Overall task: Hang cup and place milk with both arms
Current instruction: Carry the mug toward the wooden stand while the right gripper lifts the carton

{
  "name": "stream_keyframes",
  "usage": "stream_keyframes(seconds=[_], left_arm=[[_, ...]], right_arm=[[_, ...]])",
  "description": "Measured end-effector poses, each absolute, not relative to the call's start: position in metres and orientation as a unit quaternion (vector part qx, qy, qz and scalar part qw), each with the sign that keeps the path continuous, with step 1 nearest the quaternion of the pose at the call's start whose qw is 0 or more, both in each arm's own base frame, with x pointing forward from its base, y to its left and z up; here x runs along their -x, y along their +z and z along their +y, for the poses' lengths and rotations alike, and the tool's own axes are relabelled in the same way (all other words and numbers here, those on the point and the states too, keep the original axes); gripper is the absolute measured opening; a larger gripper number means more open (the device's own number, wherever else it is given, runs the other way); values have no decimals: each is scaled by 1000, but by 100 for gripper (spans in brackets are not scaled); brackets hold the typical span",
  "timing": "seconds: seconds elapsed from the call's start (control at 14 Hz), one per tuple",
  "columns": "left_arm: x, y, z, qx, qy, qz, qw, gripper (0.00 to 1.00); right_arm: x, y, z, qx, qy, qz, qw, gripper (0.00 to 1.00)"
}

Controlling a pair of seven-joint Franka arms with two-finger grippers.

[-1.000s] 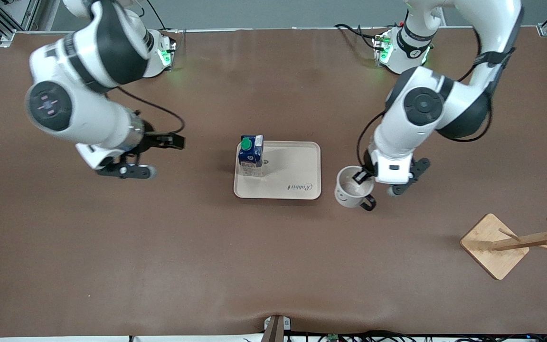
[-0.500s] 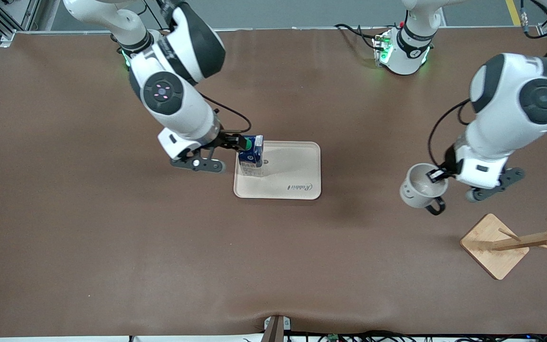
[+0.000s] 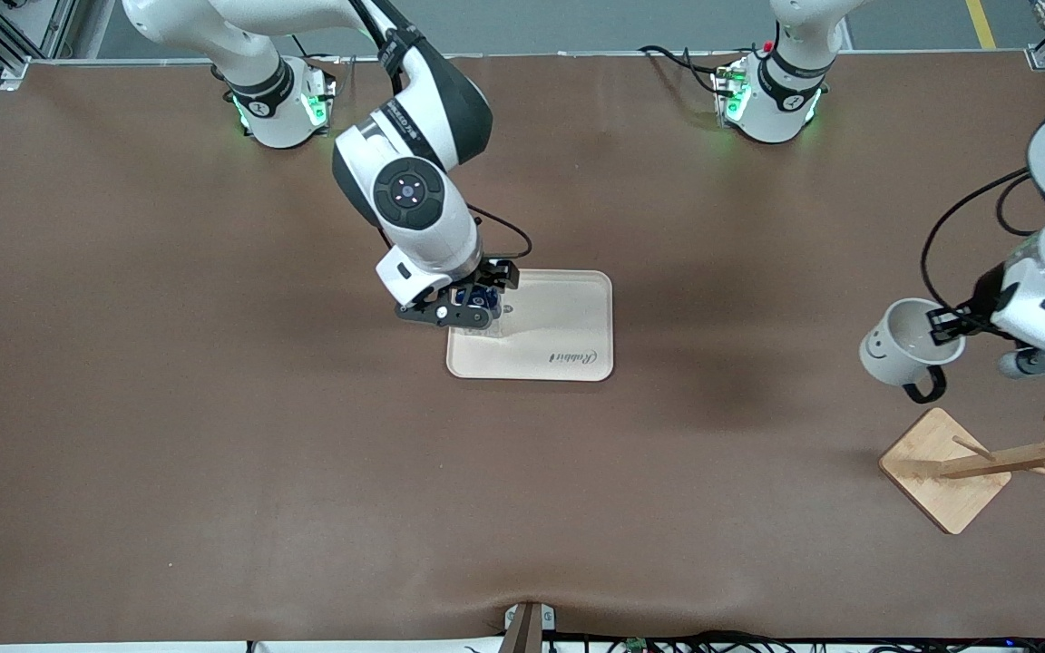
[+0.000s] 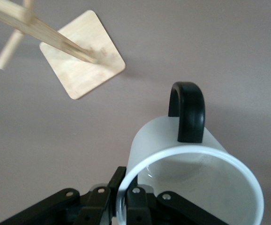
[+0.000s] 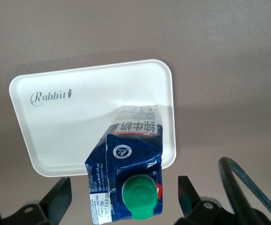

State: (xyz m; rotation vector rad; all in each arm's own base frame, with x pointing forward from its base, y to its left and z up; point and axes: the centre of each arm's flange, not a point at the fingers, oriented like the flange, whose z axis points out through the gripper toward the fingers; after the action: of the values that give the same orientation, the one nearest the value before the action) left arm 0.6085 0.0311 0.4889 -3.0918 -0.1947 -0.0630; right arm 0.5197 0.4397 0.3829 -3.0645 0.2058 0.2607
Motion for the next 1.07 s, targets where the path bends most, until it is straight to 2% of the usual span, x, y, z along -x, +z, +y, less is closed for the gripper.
stream_keyframes(seconds=[0.36,0.43,0.64,1.07], left_arm=[[-608,499,73,999,-28,-9,25,7],[-607,500,84,999,-29,-2,26,7],[-606,505,107,999,-33,16,28,7],[-616,508,136,998,-42,45,22,7]], right_arm=[[-510,357,453,994,97,57,14,100],[-509,353,455,993,99,55,12,93],[-510,351,455,994,98,56,11,61],[-532,404,430,993,86,75,22,58]])
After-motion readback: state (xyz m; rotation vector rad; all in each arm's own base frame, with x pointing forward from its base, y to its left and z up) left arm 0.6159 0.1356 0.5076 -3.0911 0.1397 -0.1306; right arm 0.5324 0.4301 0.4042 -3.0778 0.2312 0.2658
